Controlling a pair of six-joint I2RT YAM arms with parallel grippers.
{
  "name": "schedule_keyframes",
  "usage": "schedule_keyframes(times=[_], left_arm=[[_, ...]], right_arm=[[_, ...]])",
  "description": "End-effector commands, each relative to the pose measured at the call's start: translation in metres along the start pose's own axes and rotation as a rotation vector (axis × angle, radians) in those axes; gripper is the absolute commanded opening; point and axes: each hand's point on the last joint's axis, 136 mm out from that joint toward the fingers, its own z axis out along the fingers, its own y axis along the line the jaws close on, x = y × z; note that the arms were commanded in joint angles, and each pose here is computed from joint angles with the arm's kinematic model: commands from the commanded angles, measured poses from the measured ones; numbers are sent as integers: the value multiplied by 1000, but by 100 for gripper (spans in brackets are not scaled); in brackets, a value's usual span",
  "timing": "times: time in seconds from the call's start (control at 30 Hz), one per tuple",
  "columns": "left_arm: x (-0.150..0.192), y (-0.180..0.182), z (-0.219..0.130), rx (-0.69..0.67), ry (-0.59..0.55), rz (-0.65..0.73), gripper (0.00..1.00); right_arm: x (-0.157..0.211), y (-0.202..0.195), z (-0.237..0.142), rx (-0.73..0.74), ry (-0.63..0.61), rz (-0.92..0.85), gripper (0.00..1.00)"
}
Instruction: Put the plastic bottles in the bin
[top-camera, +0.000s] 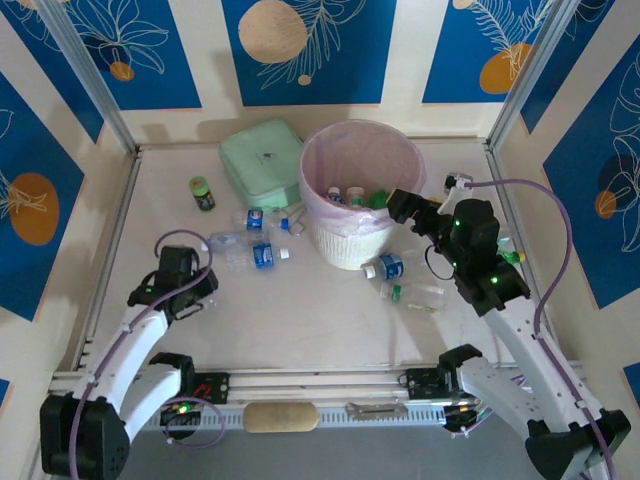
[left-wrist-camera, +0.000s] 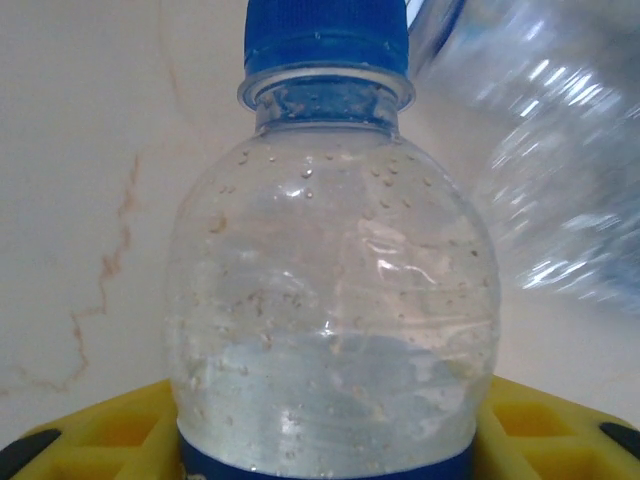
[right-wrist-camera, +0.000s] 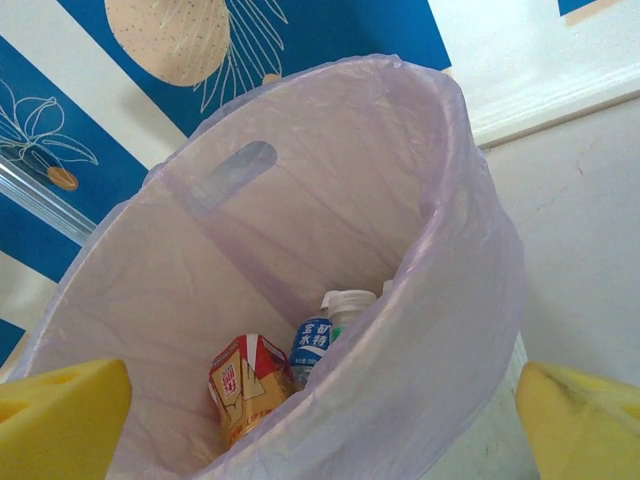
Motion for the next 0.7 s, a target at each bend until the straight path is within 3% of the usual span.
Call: schedule_keyframes(times=[0.0, 0.3, 0.47, 0.67], left_arm=[[-49, -32, -32, 97, -134, 15, 51], [-140, -141, -116, 466, -358, 62, 49], [-162, -210, -159, 641, -459, 151, 49], [-164, -304, -192, 828, -473, 320, 49]], right_arm=[[-7, 2, -7, -21, -37, 16, 99], [-9, -7, -16, -9, -60, 34, 99], [-7, -14, -17, 7, -61, 61, 99], [-2, -21, -22, 24, -57, 80, 99]])
